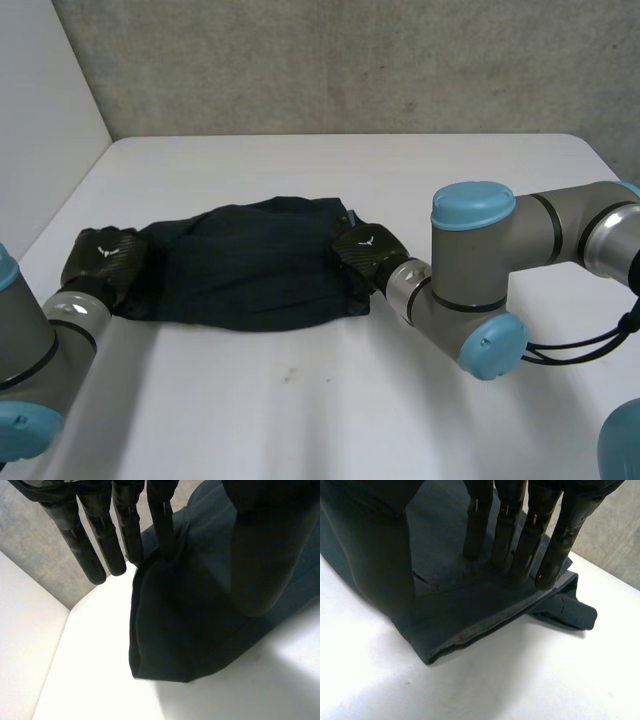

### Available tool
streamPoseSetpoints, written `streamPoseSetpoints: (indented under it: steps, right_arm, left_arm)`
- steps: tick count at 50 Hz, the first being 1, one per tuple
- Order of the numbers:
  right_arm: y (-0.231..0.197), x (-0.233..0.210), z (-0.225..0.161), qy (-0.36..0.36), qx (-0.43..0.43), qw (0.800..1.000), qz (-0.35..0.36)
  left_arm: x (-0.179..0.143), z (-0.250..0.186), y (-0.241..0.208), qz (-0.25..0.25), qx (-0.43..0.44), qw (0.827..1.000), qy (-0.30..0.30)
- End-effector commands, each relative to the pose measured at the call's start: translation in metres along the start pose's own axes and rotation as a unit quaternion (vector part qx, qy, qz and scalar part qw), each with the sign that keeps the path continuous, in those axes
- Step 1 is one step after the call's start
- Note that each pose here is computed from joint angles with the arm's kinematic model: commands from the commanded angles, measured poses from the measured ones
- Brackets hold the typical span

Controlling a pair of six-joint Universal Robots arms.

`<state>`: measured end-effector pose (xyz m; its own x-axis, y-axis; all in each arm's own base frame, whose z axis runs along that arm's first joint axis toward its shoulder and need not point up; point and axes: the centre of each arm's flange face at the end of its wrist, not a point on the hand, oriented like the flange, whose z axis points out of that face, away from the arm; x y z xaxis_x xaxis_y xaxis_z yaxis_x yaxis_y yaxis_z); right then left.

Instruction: Fold the shorts.

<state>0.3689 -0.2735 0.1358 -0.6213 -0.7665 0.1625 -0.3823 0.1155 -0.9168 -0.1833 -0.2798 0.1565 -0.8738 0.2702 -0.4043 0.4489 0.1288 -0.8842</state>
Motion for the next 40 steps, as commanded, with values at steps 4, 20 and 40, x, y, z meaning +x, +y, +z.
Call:
streamPoseSetpoints:
  steps: [4, 20, 40]
  right_arm:
    - [0.015, 0.001, 0.011, 0.013, -0.022, 1.000, 0.002]
    - [-0.001, 0.005, 0.012, 0.018, 0.001, 1.000, 0.002]
    - [-0.039, 0.014, -0.016, 0.031, 0.039, 0.998, 0.029]
  left_arm:
    - [-0.001, 0.009, 0.006, 0.003, -0.001, 1.000, 0.020]
    - [-0.001, 0.020, 0.031, 0.086, -0.033, 0.995, 0.039]
    - [0.006, 0.014, 0.023, 0.086, -0.012, 0.994, 0.065]
